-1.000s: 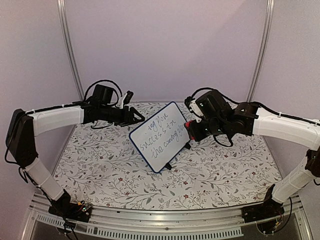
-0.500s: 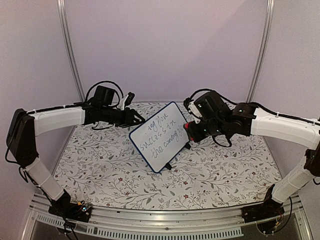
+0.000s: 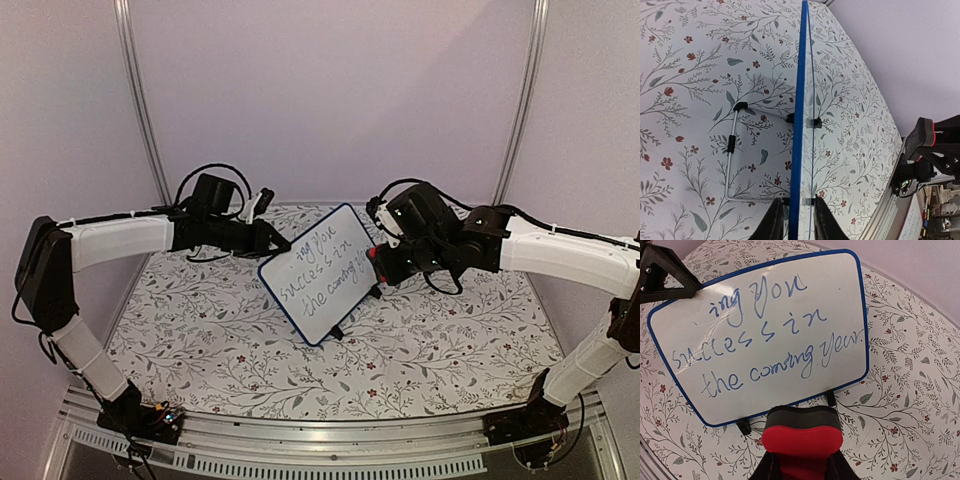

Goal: Erase the whiteboard
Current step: Erase the whiteboard at the center of the board.

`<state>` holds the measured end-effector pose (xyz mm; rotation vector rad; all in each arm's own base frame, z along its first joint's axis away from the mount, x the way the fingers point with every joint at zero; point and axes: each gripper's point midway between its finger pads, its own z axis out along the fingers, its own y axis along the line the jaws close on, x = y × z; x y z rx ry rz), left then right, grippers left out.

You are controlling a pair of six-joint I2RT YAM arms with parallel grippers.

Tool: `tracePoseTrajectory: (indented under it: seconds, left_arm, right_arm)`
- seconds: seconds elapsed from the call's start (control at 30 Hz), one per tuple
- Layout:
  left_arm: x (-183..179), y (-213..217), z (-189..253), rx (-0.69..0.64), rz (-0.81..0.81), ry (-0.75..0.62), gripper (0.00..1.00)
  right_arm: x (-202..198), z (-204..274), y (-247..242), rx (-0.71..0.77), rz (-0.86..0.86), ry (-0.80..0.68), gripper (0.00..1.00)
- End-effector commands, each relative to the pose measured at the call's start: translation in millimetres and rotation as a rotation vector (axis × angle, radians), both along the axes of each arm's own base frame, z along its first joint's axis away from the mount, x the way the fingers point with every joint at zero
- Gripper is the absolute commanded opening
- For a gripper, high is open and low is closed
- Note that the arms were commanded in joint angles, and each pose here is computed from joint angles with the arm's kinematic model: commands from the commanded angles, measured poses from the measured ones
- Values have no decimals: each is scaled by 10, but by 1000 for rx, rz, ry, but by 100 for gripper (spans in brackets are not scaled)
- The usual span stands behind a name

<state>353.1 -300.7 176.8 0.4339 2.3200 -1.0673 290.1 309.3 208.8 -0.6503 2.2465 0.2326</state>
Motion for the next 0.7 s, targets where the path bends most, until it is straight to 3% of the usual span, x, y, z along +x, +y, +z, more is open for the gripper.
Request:
tracePoseTrajectory:
  seconds: [0.0, 0.1, 0.2, 0.67]
  left_arm:
    - [-63, -58, -99, 22, -22, 15, 20]
    - [-94, -75, -116, 29, -27, 26, 14]
    - [-144, -112, -135, 39, -38, 44, 1]
    - [-481, -203, -75, 5, -132, 90, 0]
  right_arm:
    - [56, 52, 40, 11, -1, -13, 17]
    - [62, 93, 40, 10, -1, -19, 17]
    - [64, 124, 33, 7, -1, -22, 17]
    - [47, 266, -23, 9, 0, -45, 17]
